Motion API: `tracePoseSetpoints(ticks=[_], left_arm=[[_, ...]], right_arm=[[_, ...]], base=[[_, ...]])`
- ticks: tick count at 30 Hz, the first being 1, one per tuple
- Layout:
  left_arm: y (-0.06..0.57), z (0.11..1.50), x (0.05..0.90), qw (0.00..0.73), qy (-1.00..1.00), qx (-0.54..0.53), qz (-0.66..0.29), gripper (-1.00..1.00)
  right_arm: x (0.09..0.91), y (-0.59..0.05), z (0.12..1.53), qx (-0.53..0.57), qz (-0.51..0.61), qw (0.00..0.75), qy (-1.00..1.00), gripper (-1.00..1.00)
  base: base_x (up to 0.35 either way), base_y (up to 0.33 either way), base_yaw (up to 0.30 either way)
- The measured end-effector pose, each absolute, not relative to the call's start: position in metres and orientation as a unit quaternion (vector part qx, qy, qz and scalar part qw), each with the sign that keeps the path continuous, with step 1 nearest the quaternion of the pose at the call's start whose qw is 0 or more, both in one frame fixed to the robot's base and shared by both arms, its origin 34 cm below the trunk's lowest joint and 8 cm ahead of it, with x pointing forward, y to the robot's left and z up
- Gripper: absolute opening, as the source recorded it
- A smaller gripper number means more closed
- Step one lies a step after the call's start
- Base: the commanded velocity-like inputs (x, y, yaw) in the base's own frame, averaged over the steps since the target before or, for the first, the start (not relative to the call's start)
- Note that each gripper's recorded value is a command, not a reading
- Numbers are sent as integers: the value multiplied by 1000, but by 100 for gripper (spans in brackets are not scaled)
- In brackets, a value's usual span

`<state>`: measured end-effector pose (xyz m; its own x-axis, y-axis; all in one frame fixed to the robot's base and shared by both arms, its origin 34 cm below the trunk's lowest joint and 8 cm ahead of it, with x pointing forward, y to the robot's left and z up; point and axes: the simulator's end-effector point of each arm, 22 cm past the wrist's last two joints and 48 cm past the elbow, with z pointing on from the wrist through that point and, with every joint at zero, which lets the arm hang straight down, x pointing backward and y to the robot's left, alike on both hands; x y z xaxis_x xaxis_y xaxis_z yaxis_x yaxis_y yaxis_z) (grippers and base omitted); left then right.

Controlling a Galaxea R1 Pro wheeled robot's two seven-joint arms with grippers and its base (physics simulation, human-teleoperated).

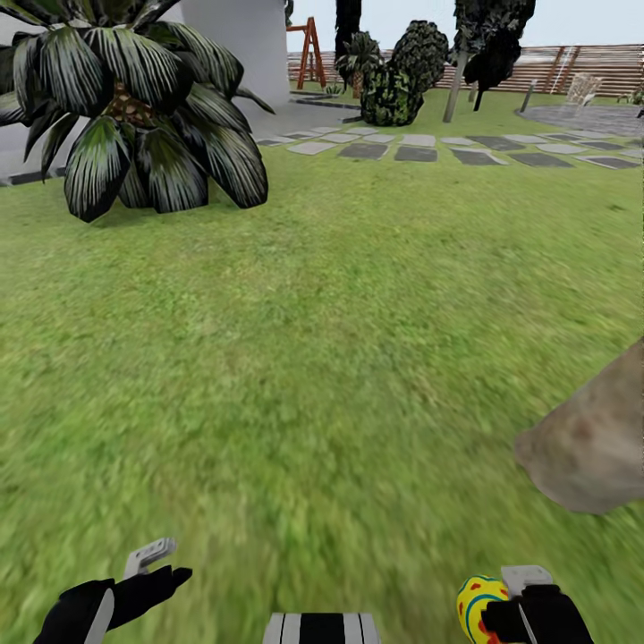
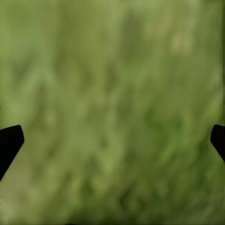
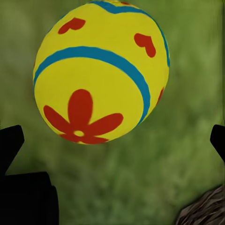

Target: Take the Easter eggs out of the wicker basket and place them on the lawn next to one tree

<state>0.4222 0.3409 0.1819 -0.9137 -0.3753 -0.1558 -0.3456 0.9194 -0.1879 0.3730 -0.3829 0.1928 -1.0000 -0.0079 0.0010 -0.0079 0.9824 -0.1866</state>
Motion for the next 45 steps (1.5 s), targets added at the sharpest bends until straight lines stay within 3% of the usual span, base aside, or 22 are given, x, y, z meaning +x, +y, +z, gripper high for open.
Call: tracePoseSetpoints(ticks=[6, 19, 31, 45], left_arm=[[343, 190, 428, 103, 974, -185, -77, 100], [342, 209, 443, 127, 971, -183, -83, 100], [337, 219, 445, 135, 970, -184, -91, 100], [331, 241, 460, 161, 965, -181, -99, 100]], right_arm=[[380, -383, 200, 3, 94, -12, -996, 100], [395, -383, 218, 0, 94, -38, -995, 100], [409, -383, 235, -2, 94, -62, -994, 100], [424, -383, 256, -5, 94, -91, -991, 100]], base=[[-62, 0, 0], [-314, 0, 0], [-51, 0, 0], [-285, 0, 0]])
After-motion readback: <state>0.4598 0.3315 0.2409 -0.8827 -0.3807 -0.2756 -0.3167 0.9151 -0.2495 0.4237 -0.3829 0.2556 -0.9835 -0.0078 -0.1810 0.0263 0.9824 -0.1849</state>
